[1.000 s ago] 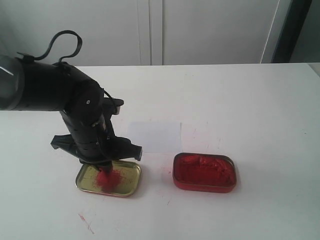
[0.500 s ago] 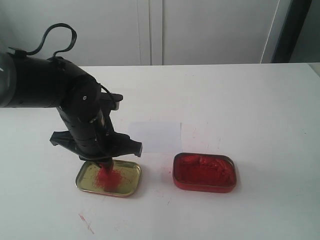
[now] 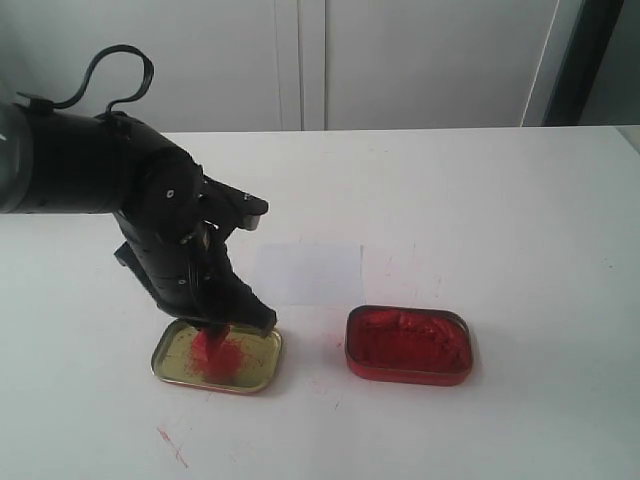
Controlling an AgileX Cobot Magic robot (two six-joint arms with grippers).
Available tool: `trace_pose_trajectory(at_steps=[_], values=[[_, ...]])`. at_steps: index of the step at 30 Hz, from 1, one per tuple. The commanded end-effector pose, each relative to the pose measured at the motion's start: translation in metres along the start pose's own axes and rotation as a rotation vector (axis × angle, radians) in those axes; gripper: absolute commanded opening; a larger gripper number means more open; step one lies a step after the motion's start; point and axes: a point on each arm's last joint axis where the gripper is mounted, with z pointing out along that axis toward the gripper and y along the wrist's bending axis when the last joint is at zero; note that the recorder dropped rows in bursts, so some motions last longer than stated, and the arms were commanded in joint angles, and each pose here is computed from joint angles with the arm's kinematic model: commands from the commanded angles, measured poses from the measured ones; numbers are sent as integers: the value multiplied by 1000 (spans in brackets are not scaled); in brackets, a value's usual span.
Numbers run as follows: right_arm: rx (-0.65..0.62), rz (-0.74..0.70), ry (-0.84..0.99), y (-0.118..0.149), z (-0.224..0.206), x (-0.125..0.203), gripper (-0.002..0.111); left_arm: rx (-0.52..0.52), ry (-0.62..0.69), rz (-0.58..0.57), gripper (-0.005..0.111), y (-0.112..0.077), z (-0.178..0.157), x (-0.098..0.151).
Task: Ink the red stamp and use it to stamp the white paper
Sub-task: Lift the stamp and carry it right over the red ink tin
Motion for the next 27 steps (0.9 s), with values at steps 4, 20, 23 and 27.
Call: trace_pose_trajectory(at_steps=[4, 20, 23, 27], values=[[5, 7, -14, 0, 0, 0, 0, 74, -21, 245, 0, -9, -29, -18], [5, 7, -14, 0, 0, 0, 0, 413, -63, 631, 0, -79, -43, -81], [5, 7, -14, 0, 0, 0, 0, 423, -36, 701, 0, -95, -35, -84], [5, 7, -14, 0, 0, 0, 0, 399, -46, 779, 0, -112, -29, -93]])
